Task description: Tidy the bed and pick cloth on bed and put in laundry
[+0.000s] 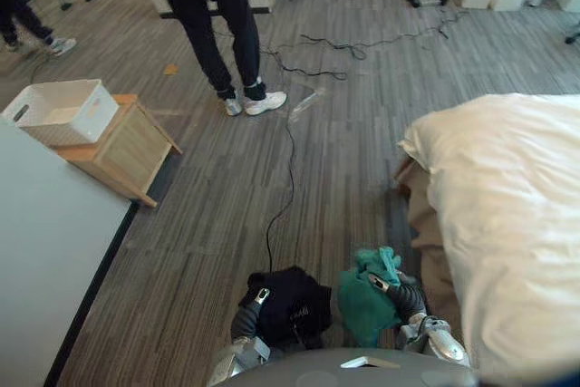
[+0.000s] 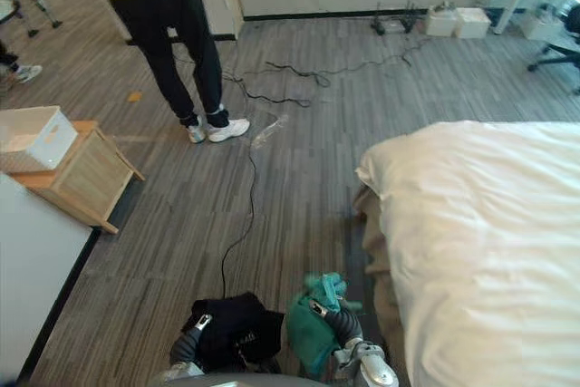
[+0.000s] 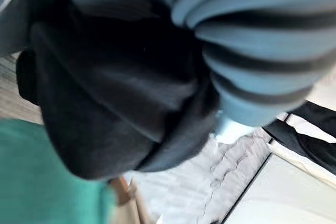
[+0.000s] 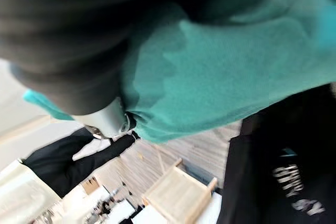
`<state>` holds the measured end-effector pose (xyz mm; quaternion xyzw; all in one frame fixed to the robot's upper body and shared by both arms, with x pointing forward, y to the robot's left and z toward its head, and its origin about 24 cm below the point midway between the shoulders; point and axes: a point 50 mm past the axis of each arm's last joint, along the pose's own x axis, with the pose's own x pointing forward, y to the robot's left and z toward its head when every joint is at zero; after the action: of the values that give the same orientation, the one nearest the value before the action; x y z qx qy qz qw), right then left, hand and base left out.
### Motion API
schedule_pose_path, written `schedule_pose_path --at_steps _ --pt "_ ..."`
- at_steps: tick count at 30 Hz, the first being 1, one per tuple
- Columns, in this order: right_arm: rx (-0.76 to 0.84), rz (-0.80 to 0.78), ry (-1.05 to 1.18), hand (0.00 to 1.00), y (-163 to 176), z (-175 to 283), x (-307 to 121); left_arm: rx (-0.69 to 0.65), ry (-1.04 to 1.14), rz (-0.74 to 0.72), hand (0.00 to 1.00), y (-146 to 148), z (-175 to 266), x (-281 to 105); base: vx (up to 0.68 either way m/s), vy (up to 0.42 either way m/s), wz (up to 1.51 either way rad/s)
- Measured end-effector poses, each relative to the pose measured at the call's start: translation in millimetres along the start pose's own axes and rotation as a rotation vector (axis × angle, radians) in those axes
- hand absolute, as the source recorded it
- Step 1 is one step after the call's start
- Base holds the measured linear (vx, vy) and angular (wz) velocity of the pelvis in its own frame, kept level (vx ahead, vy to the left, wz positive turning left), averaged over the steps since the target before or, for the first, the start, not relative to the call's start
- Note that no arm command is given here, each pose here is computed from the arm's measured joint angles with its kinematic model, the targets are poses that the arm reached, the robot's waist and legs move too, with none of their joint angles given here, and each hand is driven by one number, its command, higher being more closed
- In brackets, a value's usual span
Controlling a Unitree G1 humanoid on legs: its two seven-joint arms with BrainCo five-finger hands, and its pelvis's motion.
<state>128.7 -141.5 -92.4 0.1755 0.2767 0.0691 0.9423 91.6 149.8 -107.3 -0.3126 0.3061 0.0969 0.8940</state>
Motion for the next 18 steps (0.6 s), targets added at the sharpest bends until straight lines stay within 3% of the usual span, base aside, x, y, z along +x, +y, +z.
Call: schedule_pose_path --at_steps 11,17,18 --pt "0.050 -0.055 -0.003 1.00 3.3 -11.8 -9.7 0.179 0.016 -0.050 1.00 -15.0 4.2 14.8 0.12 -0.042 0.99" --pt "0.072 -0.094 0.000 1.00 -10.7 -11.2 -7.0 0.187 0.047 -0.073 1.00 -21.2 -5.0 12.9 0.03 -0.108 0.11" --pt "0.102 -0.094 0.072 1.00 -10.2 -29.4 -10.1 0.206 0.113 -0.066 1.00 -14.8 -18.2 7.4 0.01 -0.036 0.00"
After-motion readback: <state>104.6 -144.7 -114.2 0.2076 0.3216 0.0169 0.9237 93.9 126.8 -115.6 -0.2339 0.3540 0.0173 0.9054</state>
